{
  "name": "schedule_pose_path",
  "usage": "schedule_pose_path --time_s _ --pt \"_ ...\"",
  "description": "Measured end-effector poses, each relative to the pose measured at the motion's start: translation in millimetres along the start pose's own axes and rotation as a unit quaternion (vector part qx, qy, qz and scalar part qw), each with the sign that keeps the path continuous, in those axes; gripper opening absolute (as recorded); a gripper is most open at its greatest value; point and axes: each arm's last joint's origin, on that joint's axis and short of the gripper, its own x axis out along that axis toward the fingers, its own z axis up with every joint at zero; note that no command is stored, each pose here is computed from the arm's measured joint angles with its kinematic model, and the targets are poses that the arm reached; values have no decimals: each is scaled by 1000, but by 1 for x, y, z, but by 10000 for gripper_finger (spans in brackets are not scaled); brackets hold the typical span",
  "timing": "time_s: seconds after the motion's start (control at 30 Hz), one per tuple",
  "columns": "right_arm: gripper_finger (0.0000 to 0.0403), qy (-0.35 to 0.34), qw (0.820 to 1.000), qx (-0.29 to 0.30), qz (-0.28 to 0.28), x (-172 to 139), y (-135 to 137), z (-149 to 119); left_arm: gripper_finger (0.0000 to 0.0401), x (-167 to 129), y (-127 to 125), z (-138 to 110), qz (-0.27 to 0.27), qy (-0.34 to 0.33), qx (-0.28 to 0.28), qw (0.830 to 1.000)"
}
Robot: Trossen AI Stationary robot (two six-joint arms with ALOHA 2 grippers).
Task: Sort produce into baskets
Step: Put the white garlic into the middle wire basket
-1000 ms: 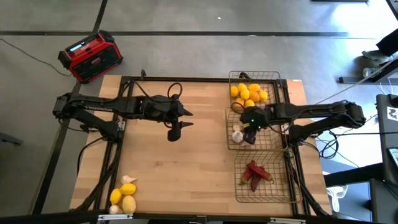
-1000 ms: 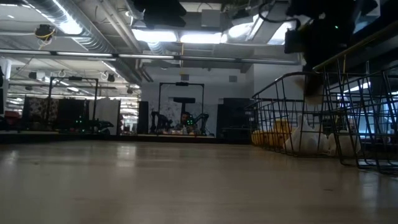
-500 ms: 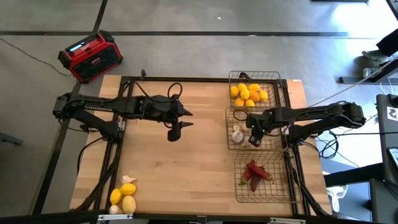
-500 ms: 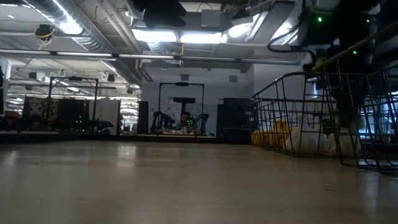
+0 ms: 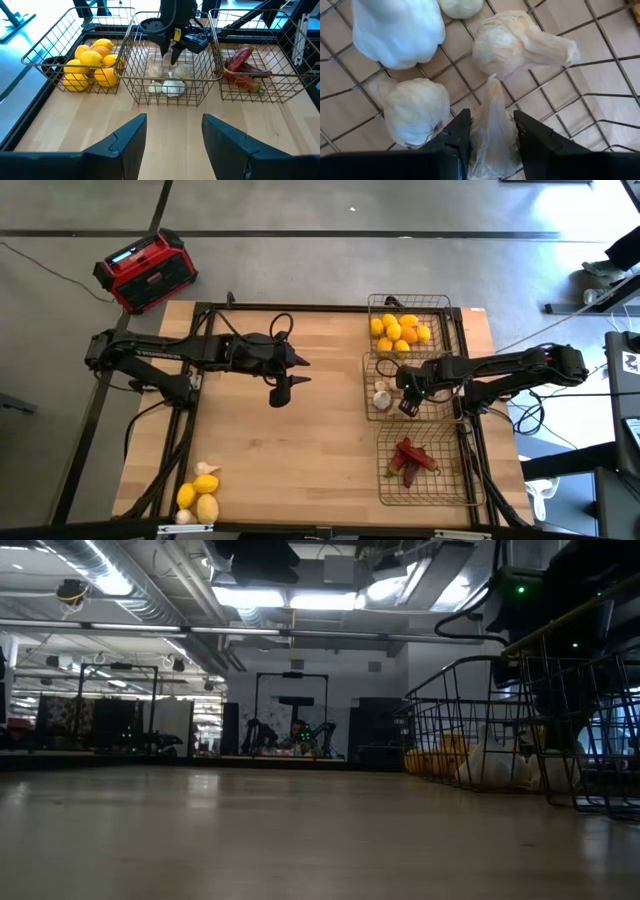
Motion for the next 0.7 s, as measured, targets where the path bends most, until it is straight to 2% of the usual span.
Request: schedule_pose_path --time_s 0.37,0.7 --pt "124 8 1000 14 -4 1 -1 -1 187 0 0 0 0 0 0 1000" --pt "213 1 1000 11 -7 1 0 0 187 0 0 0 0 0 0 1000"
